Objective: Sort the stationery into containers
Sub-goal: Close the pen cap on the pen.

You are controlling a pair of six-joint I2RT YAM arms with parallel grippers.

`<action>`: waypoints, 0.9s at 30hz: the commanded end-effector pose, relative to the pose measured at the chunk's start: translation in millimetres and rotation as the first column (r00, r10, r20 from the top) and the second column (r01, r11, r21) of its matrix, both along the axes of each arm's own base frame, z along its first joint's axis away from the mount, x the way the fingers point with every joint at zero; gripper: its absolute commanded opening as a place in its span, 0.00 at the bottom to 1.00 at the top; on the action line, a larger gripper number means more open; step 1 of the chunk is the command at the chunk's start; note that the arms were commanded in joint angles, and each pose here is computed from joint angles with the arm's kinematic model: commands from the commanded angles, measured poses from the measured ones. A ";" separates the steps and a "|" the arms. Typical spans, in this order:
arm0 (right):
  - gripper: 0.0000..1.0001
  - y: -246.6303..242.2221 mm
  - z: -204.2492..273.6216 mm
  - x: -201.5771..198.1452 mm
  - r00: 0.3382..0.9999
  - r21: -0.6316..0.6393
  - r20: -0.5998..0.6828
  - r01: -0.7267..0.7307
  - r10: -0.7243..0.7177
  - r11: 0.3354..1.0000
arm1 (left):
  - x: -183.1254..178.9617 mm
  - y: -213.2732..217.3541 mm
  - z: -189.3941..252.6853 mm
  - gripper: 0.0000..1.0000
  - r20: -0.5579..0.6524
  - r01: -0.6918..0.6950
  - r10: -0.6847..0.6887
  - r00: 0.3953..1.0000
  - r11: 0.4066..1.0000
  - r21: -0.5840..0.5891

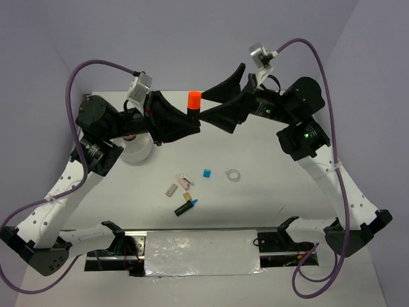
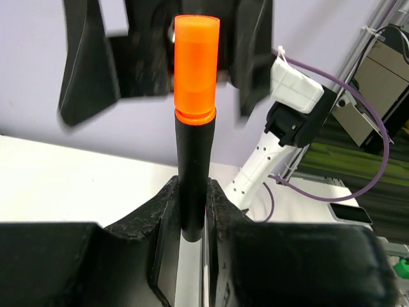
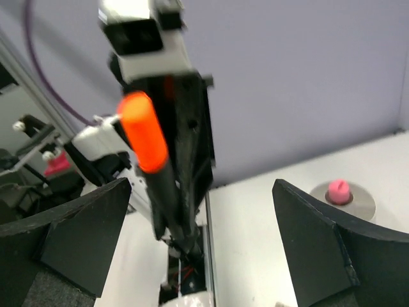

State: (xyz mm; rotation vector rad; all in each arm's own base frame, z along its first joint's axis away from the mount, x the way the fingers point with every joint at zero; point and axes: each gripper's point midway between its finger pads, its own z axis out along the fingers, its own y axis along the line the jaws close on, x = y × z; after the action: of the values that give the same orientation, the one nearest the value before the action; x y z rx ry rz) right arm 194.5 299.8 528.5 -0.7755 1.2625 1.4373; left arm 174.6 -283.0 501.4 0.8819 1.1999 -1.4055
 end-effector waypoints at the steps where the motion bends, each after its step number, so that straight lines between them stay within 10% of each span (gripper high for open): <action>1: 1.00 -22.7 49.3 -45.0 0.986 0.135 0.103 -0.142 0.129 0.981 | -11.5 4.2 10.9 0.00 0.075 0.022 -0.020 0.997 0.999 -0.030; 27: 0.61 -2.5 45.3 -10.8 0.994 0.112 0.071 -0.096 0.088 0.989 | -1.6 0.0 -13.7 0.00 0.004 0.006 -0.006 1.000 1.000 -0.001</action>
State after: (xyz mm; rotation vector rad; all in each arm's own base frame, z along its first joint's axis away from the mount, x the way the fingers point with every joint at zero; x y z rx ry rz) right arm 188.0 297.5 563.8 -0.7886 1.1455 1.5498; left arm 179.9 -286.7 470.7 0.8730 1.2789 -1.4263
